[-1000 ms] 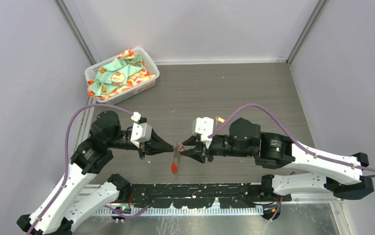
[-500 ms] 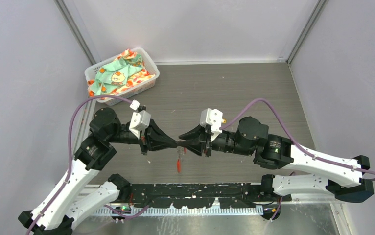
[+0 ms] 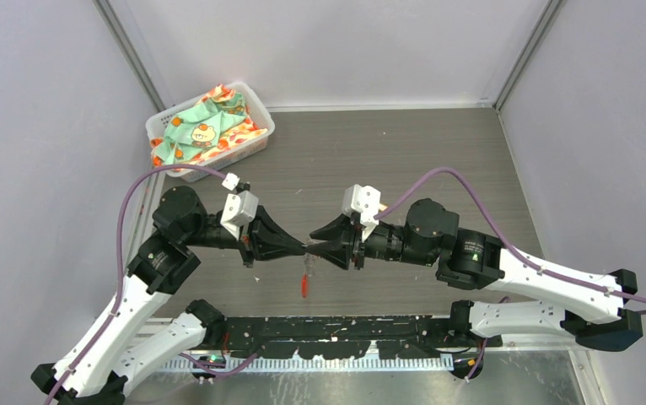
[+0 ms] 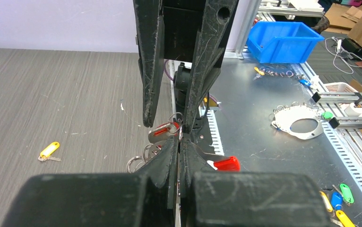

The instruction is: Put the keys on the keyring

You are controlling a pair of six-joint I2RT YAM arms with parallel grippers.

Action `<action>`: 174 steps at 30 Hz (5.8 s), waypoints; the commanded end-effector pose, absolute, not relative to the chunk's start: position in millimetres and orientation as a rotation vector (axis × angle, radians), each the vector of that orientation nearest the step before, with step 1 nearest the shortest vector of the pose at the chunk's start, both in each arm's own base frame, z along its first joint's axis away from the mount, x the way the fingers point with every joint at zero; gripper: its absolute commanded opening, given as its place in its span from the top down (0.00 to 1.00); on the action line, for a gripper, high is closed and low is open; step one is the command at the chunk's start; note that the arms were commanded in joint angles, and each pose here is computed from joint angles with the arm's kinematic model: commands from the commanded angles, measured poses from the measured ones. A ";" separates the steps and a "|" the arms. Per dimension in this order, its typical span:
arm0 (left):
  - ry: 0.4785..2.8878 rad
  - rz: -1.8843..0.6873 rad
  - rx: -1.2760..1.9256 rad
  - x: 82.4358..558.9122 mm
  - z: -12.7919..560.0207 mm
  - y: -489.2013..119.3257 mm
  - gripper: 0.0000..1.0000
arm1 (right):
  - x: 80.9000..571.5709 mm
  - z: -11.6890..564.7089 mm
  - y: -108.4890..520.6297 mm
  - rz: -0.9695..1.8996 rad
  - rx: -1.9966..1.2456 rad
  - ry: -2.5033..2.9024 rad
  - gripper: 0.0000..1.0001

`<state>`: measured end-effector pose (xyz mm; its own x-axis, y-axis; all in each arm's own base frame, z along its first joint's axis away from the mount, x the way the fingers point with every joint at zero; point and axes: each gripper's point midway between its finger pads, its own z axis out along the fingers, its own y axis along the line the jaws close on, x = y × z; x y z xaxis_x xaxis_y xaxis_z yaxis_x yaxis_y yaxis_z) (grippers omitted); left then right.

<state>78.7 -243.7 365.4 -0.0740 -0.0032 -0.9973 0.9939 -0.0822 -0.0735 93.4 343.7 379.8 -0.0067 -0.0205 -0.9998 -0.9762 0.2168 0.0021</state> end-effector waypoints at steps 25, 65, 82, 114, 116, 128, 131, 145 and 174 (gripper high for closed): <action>1.163 -1.096 1.585 72.3 326.8 -224.8 0.60 | 85.7 370.9 343.7 0.957 -1.344 1.549 0.99; 1.116 -1.134 1.511 76.4 343.6 -233.9 1.00 | 88.5 383.5 364.0 0.992 -1.369 1.541 0.77; 1.085 -1.414 1.392 64.6 390.5 -248.3 1.00 | 88.7 404.4 302.5 0.980 -1.224 1.327 0.55; 1.114 -1.409 1.374 64.3 396.0 -246.5 1.00 | 72.5 387.4 321.6 0.956 -1.525 1.133 0.72; 1.121 -1.406 1.375 64.2 394.4 -246.2 1.00 | 72.2 386.1 320.8 0.955 -1.533 1.141 0.72; 1.124 -1.377 1.355 66.9 395.8 -245.3 1.00 | 73.4 384.4 322.4 0.970 -1.506 1.176 0.77; 1.130 -1.384 1.362 64.7 394.0 -244.4 1.00 | 86.4 394.7 312.3 0.875 -1.453 1.173 0.73; 1.151 -1.377 1.354 65.7 391.7 -243.7 1.00 | 85.4 405.9 324.5 0.886 -1.457 1.061 0.65; 1.159 -1.380 1.313 71.4 397.5 -246.8 1.00 | 68.3 376.2 327.9 0.976 -1.593 1.134 0.99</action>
